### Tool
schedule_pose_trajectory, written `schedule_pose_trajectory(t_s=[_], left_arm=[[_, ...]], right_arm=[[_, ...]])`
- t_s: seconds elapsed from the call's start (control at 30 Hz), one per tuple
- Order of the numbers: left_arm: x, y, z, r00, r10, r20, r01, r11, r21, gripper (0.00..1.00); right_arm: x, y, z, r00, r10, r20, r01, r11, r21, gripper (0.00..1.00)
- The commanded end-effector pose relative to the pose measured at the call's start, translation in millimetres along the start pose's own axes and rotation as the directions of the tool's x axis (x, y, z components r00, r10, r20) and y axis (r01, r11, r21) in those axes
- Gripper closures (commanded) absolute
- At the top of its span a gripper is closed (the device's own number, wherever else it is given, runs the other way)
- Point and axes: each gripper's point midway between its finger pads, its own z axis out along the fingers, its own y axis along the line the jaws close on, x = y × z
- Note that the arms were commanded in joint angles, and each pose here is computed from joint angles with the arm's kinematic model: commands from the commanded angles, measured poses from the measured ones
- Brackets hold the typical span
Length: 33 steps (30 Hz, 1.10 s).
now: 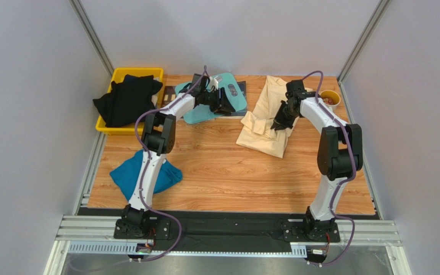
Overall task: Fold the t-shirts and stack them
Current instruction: Fold the folded rectangular tshirt in 1/3 of the way
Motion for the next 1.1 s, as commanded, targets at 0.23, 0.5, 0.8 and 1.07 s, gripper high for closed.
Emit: schedule_pose_trajectory(t_s=[0.23, 0.5, 0.8, 1.07], left_arm=[[-6.9, -33.9, -15.9, 0.997, 0.072, 0.025, -0.072, 0.997, 0.027, 0.51], [9.0, -46.9, -16.1, 0.997, 0.079, 0.003, -0.079, 0.995, 0.053, 0.51], [31.3, -72.5, -12.1, 0.993, 0.112, -0.032, -0.109, 0.990, 0.087, 0.52], [46.2, -88.3, -16.0, 0.990, 0.130, -0.052, -0.123, 0.986, 0.116, 0.52]], right_arm=[[-28.6, -4.1, -16.4, 0.990, 0.039, 0.139, -0.035, 0.999, -0.034, 1.00], [-34.2, -3.2, 12.0, 0.995, 0.018, 0.101, -0.015, 0.999, -0.032, 0.76], [-61.5, 0.0, 17.8, 0.992, -0.014, 0.123, 0.021, 0.998, -0.054, 0.59], [-77.0, 3.2, 21.5, 0.994, 0.013, 0.112, -0.001, 0.994, -0.105, 0.54]])
